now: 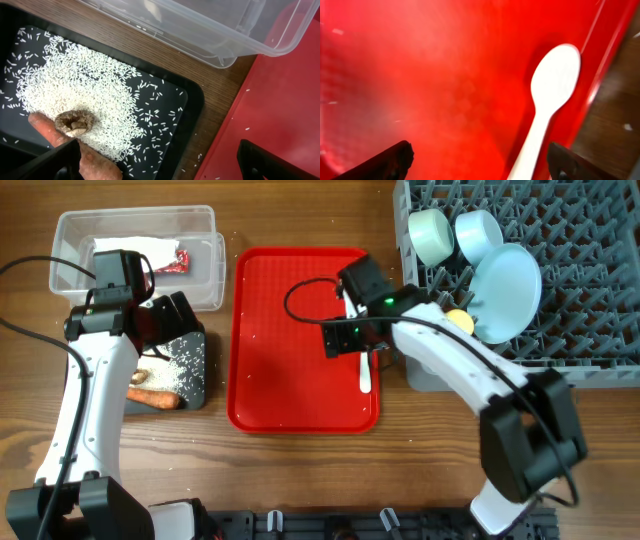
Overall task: Sort waste into correct bins and load items into the dishwasher rack
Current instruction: 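Move the right gripper to the white spoon on the red tray and grasp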
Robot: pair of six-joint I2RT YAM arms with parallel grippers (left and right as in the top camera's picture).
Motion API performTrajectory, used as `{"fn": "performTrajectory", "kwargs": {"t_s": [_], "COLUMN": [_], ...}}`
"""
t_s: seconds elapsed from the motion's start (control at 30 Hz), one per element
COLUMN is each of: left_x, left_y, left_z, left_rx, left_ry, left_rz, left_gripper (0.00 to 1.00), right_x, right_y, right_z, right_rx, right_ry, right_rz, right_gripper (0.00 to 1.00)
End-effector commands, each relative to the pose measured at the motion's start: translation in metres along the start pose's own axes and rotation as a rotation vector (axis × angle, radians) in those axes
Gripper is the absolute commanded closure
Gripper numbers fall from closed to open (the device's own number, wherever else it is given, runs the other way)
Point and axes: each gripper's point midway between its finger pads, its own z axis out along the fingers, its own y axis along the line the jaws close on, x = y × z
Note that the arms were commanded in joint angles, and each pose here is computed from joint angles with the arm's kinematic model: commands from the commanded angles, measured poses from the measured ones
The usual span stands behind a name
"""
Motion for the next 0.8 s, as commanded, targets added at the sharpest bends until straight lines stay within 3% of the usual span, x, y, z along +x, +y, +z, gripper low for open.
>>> {"fn": "performTrajectory", "kwargs": {"t_s": [0.0, 0.37, 0.47, 0.77], "left_x": [-0.005, -0.005, -0.005, -0.005], "left_y": [0.002, 0.002, 0.002, 0.002], "left_z": [-0.003, -0.003, -0.003, -0.003], "left_rx": [-0.006, -0.006, -0.006, -0.006], "left_ry": [-0.018, -0.018, -0.018, -0.018], "left_rz": [-0.017, -0.017, -0.017, -0.017], "left_gripper": [0.0, 0.0, 0.0, 0.0], "right_x": [0.015, 0.015, 0.013, 0.017], "right_y": [-0.015, -0.03, -0.029, -0.03], "right_z": [0.032, 0.048, 0.048, 0.051], "right_rx": [0.066, 0.142, 0.14, 0.134], "right_ry": [0.076, 0.073, 0.068, 0.077], "right_rz": [0.026, 0.086, 0.084, 0.068], "right_gripper": [0.24, 0.26, 0.38, 0.94]}}
